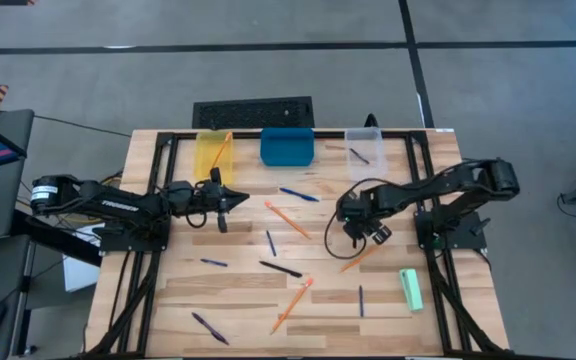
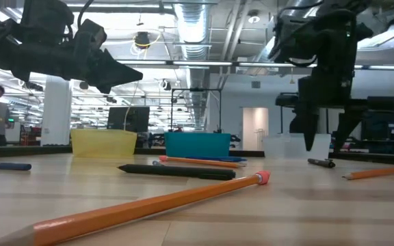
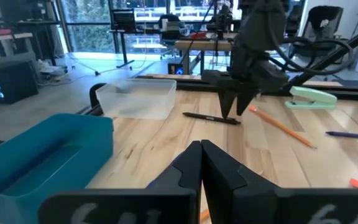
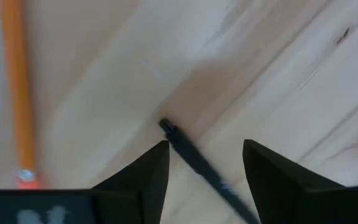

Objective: Sort crayons/erasers/pens/pencils in bins
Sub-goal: Put the black pen into the transparent blue bin

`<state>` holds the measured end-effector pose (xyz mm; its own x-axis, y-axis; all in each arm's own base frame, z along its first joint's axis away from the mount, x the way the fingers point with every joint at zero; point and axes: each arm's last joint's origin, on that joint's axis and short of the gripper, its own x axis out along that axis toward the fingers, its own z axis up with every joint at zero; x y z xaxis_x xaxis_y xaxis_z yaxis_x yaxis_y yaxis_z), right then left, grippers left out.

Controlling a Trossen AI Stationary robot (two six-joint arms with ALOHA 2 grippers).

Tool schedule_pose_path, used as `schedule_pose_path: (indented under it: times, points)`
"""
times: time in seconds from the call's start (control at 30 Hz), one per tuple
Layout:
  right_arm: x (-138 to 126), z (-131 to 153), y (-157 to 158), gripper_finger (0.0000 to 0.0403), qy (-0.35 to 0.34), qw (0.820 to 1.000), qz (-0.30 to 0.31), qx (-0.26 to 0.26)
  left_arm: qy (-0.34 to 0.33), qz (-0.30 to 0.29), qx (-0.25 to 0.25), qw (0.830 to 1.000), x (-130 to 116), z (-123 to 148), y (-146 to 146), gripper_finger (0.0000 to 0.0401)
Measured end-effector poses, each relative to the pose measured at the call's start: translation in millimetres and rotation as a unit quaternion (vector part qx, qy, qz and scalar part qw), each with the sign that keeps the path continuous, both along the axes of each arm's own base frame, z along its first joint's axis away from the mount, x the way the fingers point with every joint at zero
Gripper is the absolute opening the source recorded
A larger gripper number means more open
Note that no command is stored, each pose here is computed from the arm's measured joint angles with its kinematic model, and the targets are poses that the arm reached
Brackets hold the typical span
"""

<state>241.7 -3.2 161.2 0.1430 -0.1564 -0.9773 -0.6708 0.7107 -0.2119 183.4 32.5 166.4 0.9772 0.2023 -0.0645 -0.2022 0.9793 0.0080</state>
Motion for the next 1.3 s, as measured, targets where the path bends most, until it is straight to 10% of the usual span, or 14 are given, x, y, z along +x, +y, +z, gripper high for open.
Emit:
schedule_pose_path:
  times: [0.37, 1.3]
  points:
    - [0, -13, 11, 0.0185, 0.091, 0.989, 0.111, -0.04, 0.003, 0.0, 0.003, 1.0, 0, 0, 0, 0.0]
    - [10, -29, 0, 0.0113, 0.1, 0.984, 0.139, -0.039, 0.009, 0.0, 0.002, 1.0, 0, -1, 0, 0.0]
